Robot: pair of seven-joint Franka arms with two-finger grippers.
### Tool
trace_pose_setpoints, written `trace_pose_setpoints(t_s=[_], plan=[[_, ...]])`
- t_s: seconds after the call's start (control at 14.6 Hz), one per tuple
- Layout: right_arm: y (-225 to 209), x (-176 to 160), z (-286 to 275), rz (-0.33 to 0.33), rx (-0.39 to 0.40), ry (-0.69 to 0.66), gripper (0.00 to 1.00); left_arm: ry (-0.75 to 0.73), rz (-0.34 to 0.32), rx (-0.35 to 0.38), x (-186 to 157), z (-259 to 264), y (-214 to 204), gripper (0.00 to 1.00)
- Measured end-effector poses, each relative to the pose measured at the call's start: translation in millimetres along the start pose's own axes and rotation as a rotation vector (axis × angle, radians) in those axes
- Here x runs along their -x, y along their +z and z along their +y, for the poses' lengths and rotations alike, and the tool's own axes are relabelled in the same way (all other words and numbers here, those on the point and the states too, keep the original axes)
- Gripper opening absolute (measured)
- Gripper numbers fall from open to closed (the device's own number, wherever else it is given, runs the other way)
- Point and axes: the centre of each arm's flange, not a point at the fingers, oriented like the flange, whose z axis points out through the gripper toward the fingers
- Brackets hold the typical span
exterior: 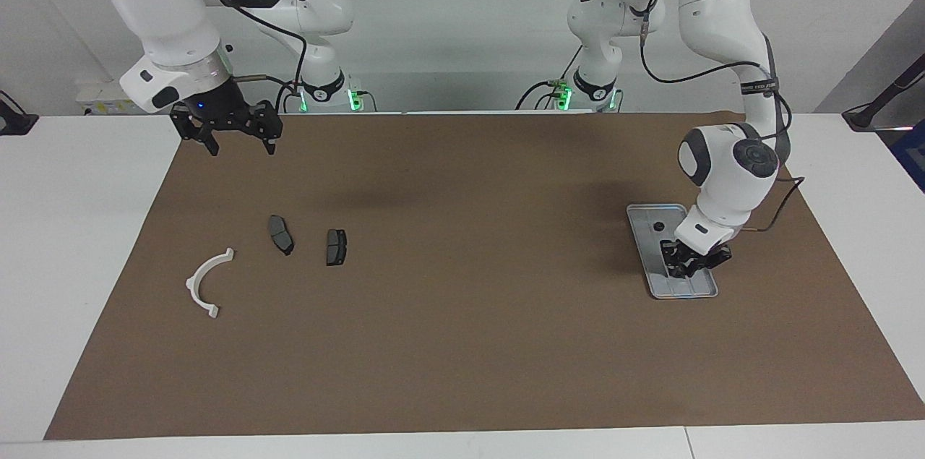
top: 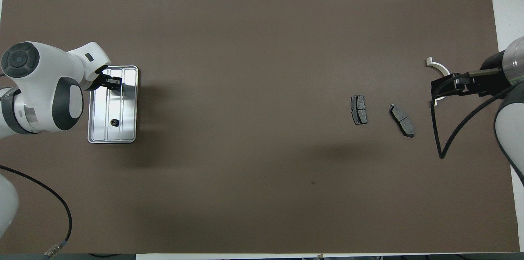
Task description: Pick bearing gear from pile to tray
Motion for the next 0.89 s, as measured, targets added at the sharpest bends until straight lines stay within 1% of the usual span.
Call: trace_pose_setpoints(t_s=[0.48, 0.89], plan=[[-1.6, -0.7, 0.0, 0.008, 0.000, 0.000, 1.00, 0.000, -0.019, 0.004, 9.2, 2.1, 5.6, 0.35], [-15.3, 0.3, -0.3, 0.036, -0.001, 0.000, 1.00, 0.000, -0.023, 0.005, 12.7, 3.0, 5.9, 0.35]])
